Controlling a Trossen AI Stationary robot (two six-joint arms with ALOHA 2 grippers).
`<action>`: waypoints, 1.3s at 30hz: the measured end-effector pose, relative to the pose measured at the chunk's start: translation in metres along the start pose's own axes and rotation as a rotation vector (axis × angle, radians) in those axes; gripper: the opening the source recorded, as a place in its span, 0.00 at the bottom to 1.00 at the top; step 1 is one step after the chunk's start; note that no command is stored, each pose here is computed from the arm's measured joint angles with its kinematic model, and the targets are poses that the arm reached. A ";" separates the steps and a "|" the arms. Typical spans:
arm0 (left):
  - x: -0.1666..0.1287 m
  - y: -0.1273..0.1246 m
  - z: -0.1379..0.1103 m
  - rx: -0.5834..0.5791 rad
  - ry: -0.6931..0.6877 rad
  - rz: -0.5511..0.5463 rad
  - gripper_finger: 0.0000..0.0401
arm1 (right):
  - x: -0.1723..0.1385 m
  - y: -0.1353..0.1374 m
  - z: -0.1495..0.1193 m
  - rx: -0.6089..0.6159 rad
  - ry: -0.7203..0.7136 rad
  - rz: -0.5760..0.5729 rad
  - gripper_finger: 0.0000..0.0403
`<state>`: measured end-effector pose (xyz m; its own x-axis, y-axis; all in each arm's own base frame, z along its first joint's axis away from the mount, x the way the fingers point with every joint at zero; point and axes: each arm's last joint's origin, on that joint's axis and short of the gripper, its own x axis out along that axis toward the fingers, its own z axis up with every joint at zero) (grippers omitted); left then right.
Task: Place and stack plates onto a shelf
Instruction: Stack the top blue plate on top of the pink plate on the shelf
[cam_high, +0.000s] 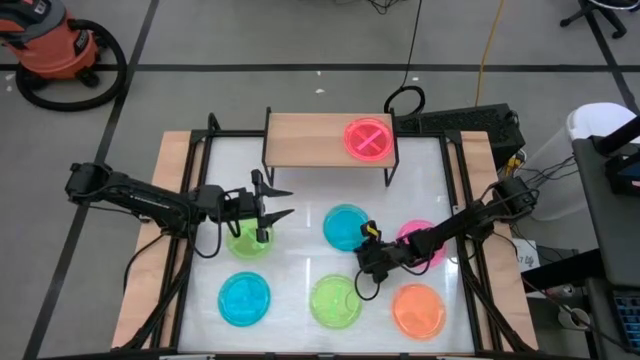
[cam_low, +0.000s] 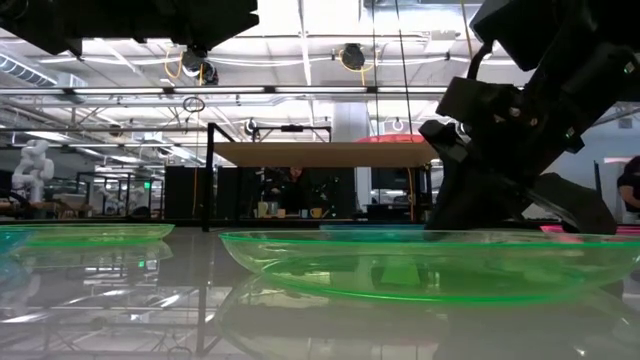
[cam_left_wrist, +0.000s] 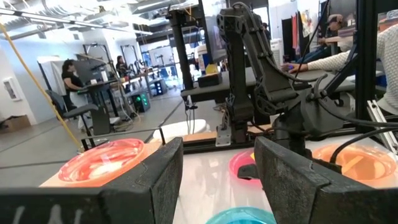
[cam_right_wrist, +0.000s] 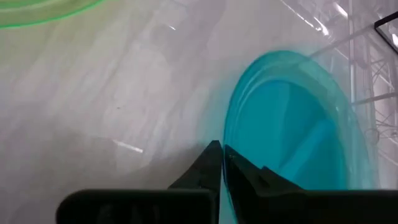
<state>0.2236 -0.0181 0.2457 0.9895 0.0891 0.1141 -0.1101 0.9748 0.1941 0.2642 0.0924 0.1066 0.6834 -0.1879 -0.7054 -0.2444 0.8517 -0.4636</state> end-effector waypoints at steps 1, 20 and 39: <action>0.000 0.000 0.000 0.000 0.000 0.000 0.51 | 0.000 0.000 0.000 0.002 -0.004 -0.001 0.02; 0.000 0.000 0.000 -0.001 0.003 -0.001 0.51 | -0.061 -0.012 0.033 -0.025 -0.234 -0.164 0.00; 0.000 0.000 0.000 -0.004 0.002 -0.001 0.51 | -0.111 -0.156 0.022 0.015 -0.270 -0.623 0.00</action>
<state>0.2236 -0.0181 0.2455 0.9898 0.0887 0.1119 -0.1089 0.9757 0.1900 0.2417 -0.0089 0.2690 0.8416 -0.5189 -0.1496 0.2592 0.6312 -0.7311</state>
